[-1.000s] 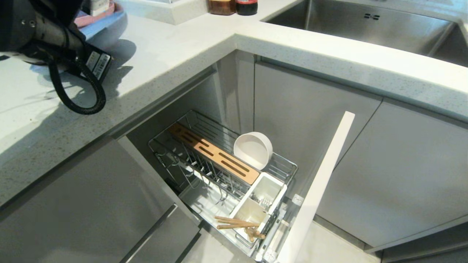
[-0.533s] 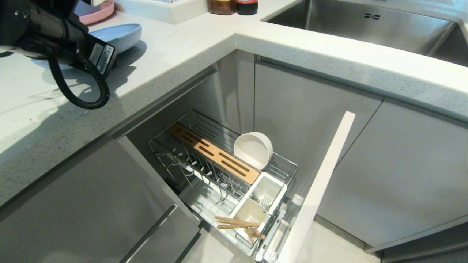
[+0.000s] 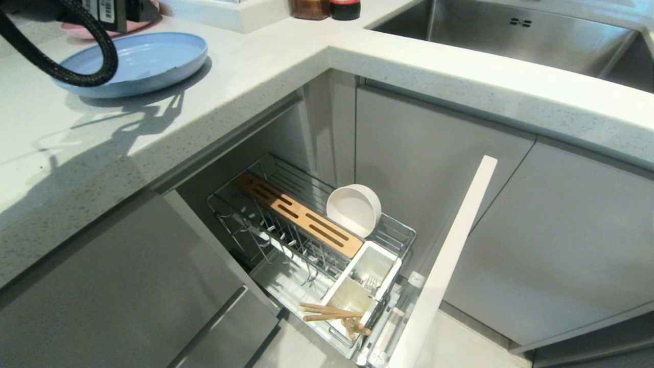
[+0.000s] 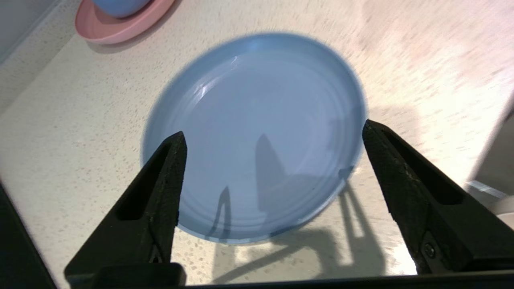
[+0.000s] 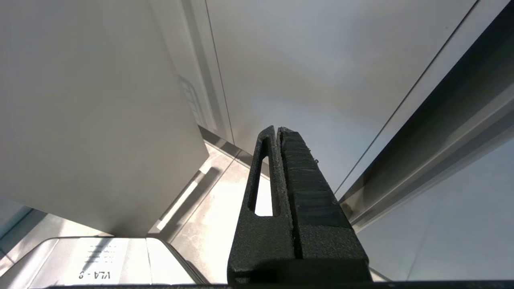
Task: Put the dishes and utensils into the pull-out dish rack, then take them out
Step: Take the plate out of the cupboard, then take the bowl out of the cupboard
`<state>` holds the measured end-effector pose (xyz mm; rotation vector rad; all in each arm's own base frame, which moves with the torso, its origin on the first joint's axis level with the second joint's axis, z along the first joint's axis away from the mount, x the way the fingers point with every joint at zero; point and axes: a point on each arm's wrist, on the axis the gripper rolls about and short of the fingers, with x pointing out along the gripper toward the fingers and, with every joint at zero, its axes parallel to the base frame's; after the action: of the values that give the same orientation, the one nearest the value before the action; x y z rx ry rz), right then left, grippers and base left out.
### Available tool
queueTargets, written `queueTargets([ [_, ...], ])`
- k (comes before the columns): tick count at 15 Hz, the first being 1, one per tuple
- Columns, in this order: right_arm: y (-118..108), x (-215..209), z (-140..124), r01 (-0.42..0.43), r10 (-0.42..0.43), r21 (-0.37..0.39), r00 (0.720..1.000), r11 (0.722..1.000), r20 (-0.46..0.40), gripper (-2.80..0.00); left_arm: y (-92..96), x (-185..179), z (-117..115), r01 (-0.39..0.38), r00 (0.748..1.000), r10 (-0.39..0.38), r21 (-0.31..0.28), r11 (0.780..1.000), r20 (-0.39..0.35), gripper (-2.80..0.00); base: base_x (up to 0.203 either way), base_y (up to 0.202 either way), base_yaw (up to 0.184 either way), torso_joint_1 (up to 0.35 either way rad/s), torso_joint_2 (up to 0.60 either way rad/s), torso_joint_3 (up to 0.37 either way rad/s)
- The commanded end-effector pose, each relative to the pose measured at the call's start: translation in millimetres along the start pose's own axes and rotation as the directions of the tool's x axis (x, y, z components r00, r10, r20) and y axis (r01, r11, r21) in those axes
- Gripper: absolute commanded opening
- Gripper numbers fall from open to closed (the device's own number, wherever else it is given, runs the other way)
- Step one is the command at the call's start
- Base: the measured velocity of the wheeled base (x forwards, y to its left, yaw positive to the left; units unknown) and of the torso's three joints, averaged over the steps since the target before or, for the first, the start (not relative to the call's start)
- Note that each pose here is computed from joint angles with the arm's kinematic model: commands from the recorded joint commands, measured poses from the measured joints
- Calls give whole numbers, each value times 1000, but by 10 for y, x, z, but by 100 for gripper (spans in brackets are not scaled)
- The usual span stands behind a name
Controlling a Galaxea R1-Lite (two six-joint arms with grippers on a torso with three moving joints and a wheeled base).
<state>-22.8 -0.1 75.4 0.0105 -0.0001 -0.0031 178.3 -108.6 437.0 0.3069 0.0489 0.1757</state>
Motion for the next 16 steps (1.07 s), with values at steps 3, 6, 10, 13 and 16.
queueTargets([
  [3, 0, 1, -4, 0, 0, 0, 1000, 1000, -2, -280, 161, -251, 106, 37, 996, -23, -176, 984, 82, 0, 0, 0, 0, 0, 0, 0],
  [6, 0, 1, -4, 0, 0, 0, 1000, 1000, -2, -280, 150, -386, 155, 116, 989, -78, -338, 934, 124, -280, 0, 0, 0, 0, 0, 0],
  [10, 0, 1, -4, 0, 0, 0, 1000, 1000, -2, -280, 52, -539, 222, 240, 969, -169, -525, 817, 181, -280, 0, 0, 0, 0, 0, 0],
  [13, 0, 1, -4, 0, 0, 0, 1000, 1000, -2, -280, -214, -689, 258, 359, 931, -298, -662, 658, 209, -280, 0, 0, 0, 0, 0, 0],
  [16, 0, 1, -4, 0, 0, 0, 1000, 1000, -2, -280, -543, -713, 212, 356, 914, -366, -778, 517, 175, -280, 0, 0, 0, 0, 0, 0],
])
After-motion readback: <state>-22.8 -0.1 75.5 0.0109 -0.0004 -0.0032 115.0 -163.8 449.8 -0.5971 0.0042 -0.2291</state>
